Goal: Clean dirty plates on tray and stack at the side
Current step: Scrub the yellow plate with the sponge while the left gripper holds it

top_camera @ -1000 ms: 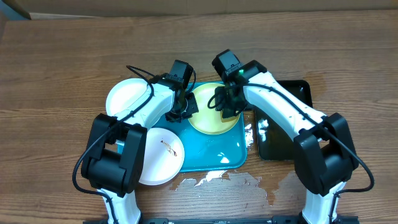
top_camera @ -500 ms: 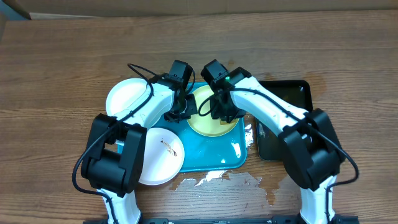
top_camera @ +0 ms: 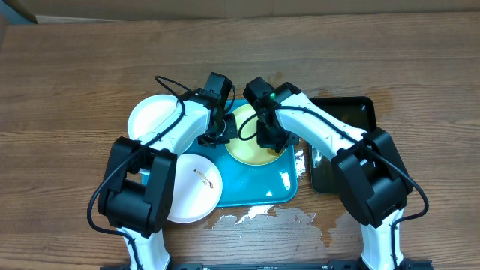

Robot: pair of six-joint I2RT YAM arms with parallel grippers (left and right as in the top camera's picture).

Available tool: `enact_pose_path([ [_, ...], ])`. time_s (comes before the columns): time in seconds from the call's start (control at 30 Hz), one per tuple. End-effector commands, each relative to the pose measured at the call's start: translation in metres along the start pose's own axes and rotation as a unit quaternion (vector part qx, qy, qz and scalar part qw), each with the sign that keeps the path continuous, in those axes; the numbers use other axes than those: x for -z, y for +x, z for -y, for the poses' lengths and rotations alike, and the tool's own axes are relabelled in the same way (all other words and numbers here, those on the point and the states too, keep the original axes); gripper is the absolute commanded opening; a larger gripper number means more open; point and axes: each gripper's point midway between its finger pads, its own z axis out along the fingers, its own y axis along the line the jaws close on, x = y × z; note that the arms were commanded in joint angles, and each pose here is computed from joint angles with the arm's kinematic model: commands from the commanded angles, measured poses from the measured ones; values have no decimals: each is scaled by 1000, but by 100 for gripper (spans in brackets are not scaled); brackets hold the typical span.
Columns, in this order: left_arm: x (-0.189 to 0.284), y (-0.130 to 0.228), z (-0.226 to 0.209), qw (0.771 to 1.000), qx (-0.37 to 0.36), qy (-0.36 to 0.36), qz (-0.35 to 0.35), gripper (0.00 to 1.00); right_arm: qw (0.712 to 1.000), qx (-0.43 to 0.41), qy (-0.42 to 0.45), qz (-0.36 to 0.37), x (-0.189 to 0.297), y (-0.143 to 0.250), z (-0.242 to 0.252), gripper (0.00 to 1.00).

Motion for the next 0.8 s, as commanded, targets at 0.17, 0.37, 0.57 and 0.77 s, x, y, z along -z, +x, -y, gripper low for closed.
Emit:
enact_pose_path([
  [0.17,-9,6,-19,999,-17,-42,-13,4,999,-20,13,26,-1,-10,3,4],
  [0.37,-9,12,-22,998,-16,-48,-25,4,999,-28,3,37,-20,-13,5,4],
  [0.57,-8,14,-23,998,-25,-49,-29,4,998,-39,-19,43,-28,-21,6,4],
  [0.77,-8,15,-24,998,-25,-51,-32,4,996,-22,-75,42,-29,-28,-8,4],
])
